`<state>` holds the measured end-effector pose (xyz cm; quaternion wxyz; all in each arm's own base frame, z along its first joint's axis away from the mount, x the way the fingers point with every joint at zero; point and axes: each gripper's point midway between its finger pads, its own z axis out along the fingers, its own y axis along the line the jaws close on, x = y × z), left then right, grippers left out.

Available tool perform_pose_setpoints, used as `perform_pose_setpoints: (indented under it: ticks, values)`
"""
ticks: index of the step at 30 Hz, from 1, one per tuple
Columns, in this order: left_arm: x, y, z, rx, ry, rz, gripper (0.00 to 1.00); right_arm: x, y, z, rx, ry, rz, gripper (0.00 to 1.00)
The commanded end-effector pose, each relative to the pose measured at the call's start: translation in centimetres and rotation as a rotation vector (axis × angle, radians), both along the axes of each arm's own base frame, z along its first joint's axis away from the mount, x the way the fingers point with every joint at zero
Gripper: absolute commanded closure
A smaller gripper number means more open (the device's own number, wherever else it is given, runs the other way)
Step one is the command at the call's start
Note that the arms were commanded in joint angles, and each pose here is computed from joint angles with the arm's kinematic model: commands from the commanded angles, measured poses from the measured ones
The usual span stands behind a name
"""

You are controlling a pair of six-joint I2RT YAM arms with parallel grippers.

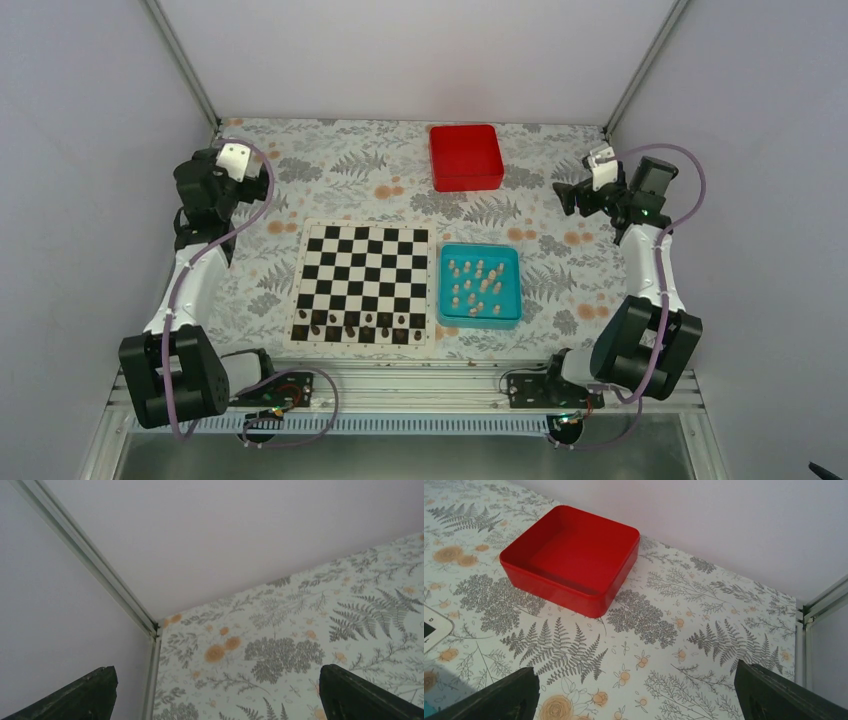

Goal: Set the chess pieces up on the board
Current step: Pick up the chess piece from the storage box.

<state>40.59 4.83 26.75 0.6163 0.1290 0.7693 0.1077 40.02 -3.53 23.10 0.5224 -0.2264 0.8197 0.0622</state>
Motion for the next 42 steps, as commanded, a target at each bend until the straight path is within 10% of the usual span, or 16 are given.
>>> perform_pose_setpoints:
  ticks: [1,11,24,42]
  values:
    - [0.2,0.8,-0.8,0.0,0.045,0.034,0.0,-0.4,0.1,0.8,-0.041,-0.016,0.045,0.0]
    - [0.3,1.0,-0.5,0.043,0.042,0.031,0.0,-2.9,4.0,-2.3,-0.152,0.177,0.264,0.08]
    - [0.3,-0.2,0.5,0.078,0.025,-0.046,0.0,-11.1,14.1,-8.0,-0.333,0.429,0.488,0.55]
    - [-0.1,0.0,-1.2,0.113,0.037,-0.041,0.0,-13.2,16.1,-15.2,-0.528,0.542,0.477,0.62]
